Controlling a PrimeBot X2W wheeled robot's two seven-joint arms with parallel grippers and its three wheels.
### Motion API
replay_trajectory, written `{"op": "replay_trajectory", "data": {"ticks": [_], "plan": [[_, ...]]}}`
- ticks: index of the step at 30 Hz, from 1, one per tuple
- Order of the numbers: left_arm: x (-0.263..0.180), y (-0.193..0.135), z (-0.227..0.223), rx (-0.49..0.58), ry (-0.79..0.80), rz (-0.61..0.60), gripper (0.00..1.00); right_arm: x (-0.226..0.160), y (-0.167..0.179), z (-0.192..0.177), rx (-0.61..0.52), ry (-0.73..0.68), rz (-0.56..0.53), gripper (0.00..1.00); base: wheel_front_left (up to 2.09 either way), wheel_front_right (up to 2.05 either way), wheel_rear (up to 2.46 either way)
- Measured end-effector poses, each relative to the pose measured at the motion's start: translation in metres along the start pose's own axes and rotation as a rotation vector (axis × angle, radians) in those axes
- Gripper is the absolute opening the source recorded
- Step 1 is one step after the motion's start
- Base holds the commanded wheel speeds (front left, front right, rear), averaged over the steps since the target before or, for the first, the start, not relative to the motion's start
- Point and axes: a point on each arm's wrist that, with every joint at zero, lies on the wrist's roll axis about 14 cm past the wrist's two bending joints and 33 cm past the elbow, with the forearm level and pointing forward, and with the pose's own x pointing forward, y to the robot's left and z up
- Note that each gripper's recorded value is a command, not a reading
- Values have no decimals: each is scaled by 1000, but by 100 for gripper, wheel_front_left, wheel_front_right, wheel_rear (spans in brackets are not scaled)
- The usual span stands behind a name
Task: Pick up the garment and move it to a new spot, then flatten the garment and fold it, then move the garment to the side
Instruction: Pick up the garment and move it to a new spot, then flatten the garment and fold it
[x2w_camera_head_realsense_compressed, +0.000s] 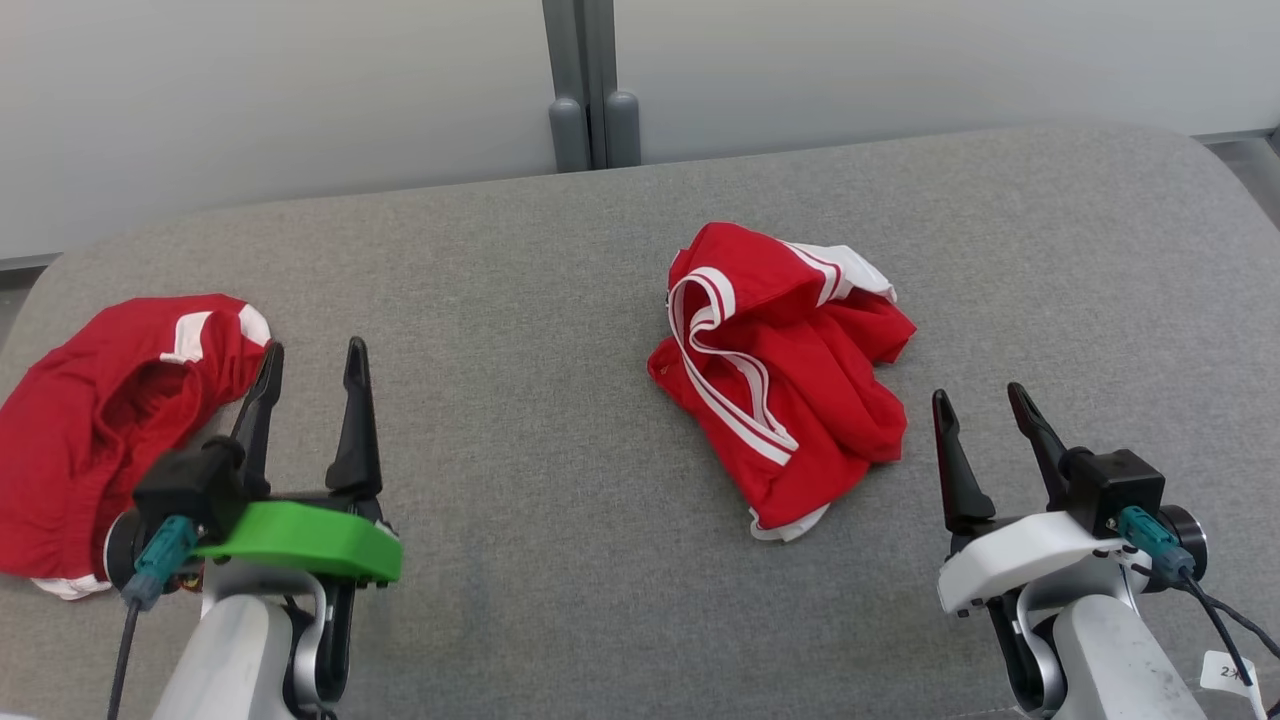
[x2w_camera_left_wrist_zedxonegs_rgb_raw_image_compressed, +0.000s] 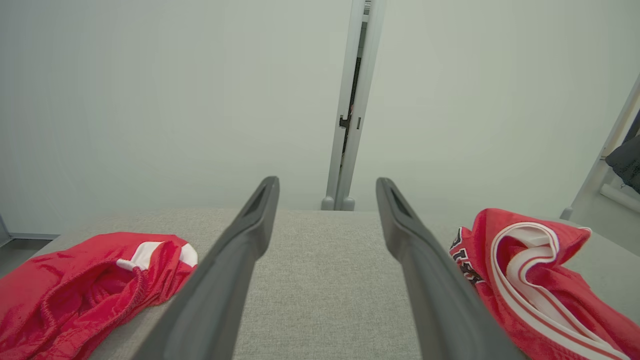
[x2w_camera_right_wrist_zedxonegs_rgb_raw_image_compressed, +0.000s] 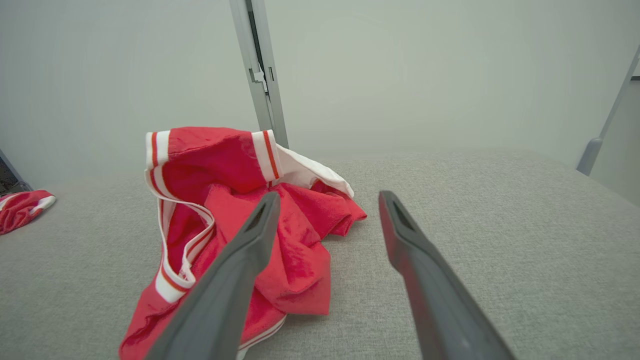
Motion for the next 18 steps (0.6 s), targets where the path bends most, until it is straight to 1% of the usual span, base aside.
{"op": "replay_trajectory", "data": {"ticks": [6,10,13,18], "plan": [[-30,12,-17,48,43,38,100,-5,0,1,-11,0,-1,100,0,0,0],[-45,17,-33,58,88,64,100,-11,-3,-4,-12,14,-9,100,0,0,0],[-56,26,-47,39,131,101,100,-16,-4,-10,-9,32,-16,100,0,0,0],[-62,32,-54,23,149,136,100,-19,-5,-13,-7,42,-18,100,0,0,0]]}}
